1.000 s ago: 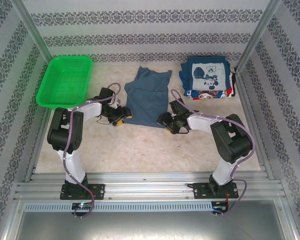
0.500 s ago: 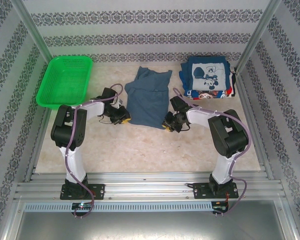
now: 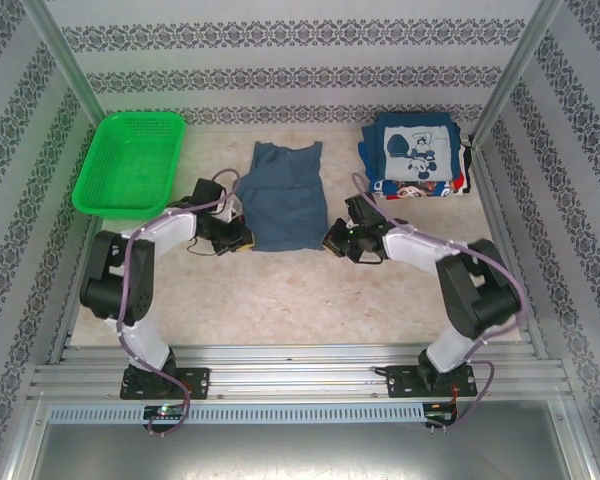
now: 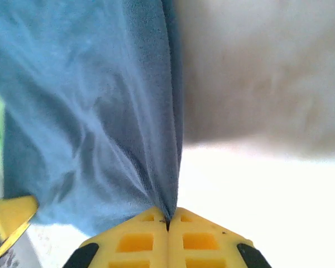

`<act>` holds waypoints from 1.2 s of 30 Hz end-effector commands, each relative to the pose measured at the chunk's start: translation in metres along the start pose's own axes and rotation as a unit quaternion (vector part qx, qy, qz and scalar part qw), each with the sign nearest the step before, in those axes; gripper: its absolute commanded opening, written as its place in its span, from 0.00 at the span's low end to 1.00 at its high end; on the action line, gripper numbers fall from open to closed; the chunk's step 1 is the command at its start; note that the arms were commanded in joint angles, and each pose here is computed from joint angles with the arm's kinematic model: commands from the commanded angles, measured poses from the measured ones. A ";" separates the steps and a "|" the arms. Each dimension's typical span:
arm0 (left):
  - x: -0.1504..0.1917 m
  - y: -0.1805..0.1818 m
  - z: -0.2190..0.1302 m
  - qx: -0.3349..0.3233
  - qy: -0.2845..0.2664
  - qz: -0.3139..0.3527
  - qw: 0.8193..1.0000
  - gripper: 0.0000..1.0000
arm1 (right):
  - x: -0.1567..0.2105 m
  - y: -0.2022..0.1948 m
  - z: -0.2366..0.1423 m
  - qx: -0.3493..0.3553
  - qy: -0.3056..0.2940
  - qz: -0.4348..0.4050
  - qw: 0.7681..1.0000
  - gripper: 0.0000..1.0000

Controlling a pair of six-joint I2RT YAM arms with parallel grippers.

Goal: Fold and stack the t-shirts

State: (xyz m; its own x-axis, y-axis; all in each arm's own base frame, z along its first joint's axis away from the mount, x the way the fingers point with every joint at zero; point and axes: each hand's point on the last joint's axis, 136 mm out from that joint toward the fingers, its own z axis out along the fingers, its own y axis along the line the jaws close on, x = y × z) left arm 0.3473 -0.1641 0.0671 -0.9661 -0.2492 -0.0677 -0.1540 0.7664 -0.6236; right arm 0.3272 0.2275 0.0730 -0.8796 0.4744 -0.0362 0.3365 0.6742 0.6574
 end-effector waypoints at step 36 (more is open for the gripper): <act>-0.100 -0.092 -0.074 0.083 -0.038 0.003 0.996 0.00 | -0.051 0.068 -0.086 -0.001 0.030 -0.031 0.999 0.00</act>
State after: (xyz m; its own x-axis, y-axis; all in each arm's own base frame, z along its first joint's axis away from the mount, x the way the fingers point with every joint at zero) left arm 0.4294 -0.1713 0.1862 -0.9450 -0.3098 -0.1050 -0.1336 0.6584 -0.7407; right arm 0.3581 0.2046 0.1908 -0.8991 0.4370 -0.0252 0.3055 0.6679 0.6786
